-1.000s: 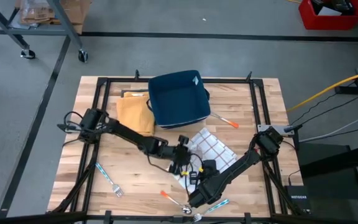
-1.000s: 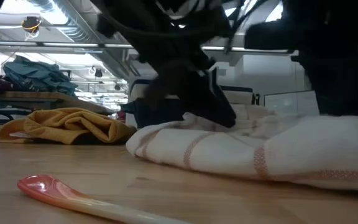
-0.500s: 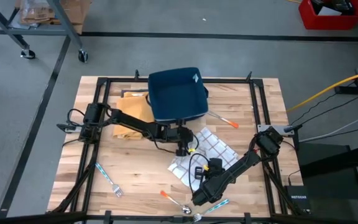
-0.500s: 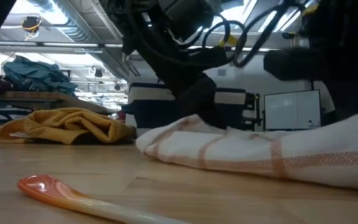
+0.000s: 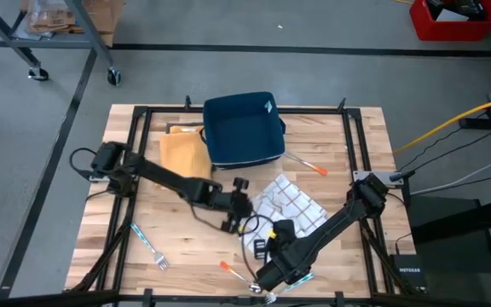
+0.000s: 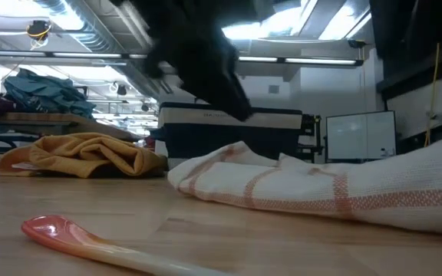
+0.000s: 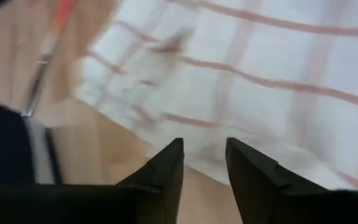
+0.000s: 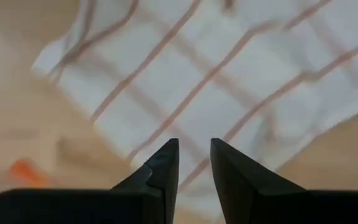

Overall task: Fold towel
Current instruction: Fold the white pattern towel

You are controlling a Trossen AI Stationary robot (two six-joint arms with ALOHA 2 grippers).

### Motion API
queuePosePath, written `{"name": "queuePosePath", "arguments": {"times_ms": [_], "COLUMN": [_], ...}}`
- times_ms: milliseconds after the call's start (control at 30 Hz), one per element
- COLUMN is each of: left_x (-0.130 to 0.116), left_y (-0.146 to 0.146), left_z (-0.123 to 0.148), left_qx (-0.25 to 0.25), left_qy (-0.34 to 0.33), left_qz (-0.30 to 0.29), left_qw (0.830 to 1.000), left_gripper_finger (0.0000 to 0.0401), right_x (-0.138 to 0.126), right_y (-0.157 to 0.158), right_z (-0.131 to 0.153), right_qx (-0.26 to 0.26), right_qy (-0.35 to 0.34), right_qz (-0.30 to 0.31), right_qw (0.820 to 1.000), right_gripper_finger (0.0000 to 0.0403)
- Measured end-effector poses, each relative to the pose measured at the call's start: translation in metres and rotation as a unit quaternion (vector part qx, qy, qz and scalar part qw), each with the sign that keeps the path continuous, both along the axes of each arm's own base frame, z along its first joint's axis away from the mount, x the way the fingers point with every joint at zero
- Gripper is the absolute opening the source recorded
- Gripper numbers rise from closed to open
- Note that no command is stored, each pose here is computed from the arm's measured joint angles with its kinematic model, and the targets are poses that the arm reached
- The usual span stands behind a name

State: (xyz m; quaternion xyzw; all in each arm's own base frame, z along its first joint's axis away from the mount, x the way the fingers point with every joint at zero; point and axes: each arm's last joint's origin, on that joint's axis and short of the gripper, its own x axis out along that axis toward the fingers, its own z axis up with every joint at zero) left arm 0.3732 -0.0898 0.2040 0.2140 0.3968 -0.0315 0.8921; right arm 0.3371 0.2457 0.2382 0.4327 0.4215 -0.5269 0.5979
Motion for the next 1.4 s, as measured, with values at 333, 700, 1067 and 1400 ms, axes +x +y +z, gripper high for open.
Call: {"name": "queuePosePath", "arguments": {"times_ms": [333, 700, 1067, 1400], "left_x": [-0.031, -0.026, -0.015, -0.012], "left_y": [-0.061, -0.078, -0.075, -0.071], "left_z": [-0.011, -0.033, -0.058, -0.062], "left_qx": [0.067, 0.105, 0.111, 0.108], "left_qy": [0.075, 0.074, 0.083, 0.084], "left_qz": [-0.14, -0.194, -0.192, -0.185], "left_qw": [0.985, 0.973, 0.971, 0.973], "left_gripper_finger": [0.0111, 0.0111, 0.0112, 0.0111], "right_x": [0.015, 0.022, 0.026, 0.03], "right_y": [0.017, 0.026, 0.029, 0.034], "right_z": [-0.008, -0.051, -0.063, -0.094], "right_qx": [0.102, 0.128, 0.131, 0.131], "right_qy": [-0.018, 0.059, 0.062, 0.092], "right_qz": [0.04, 0.035, 0.048, 0.056], "right_qw": [0.994, 0.989, 0.988, 0.985], "right_gripper_finger": [0.0096, 0.0096, 0.0096, 0.0094]}}
